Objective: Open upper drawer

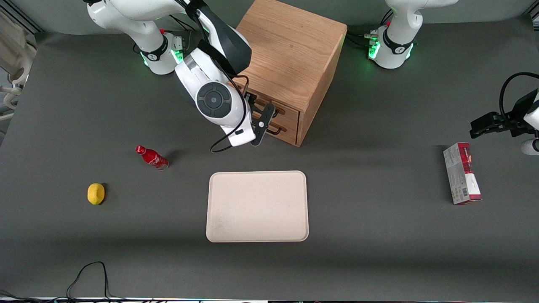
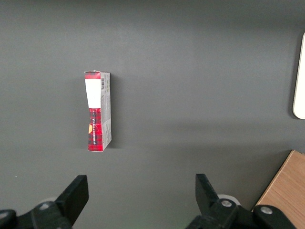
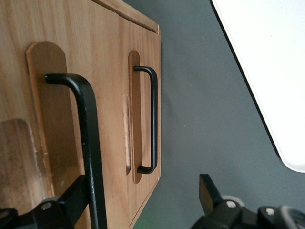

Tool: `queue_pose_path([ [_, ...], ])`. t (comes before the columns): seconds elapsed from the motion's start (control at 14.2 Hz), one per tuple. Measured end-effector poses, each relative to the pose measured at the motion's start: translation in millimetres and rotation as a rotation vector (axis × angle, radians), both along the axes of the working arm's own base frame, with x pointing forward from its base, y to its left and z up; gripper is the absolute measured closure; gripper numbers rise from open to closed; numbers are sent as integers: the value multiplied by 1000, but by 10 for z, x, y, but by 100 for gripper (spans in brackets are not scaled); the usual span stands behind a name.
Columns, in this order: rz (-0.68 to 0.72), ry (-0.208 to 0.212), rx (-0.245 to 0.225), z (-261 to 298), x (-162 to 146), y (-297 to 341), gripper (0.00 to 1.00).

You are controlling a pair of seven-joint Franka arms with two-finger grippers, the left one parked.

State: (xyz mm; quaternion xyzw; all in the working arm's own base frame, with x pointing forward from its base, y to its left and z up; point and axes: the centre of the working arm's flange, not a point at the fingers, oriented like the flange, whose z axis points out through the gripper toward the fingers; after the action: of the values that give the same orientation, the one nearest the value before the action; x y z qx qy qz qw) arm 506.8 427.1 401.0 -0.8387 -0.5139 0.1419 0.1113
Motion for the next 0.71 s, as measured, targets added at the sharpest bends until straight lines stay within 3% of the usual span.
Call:
queue_pose_path([
  [0.57, 11, -11, 16, -72, -3, 20, 0],
  [0.71, 2, -30, 28, -168, 47, 42, 0],
])
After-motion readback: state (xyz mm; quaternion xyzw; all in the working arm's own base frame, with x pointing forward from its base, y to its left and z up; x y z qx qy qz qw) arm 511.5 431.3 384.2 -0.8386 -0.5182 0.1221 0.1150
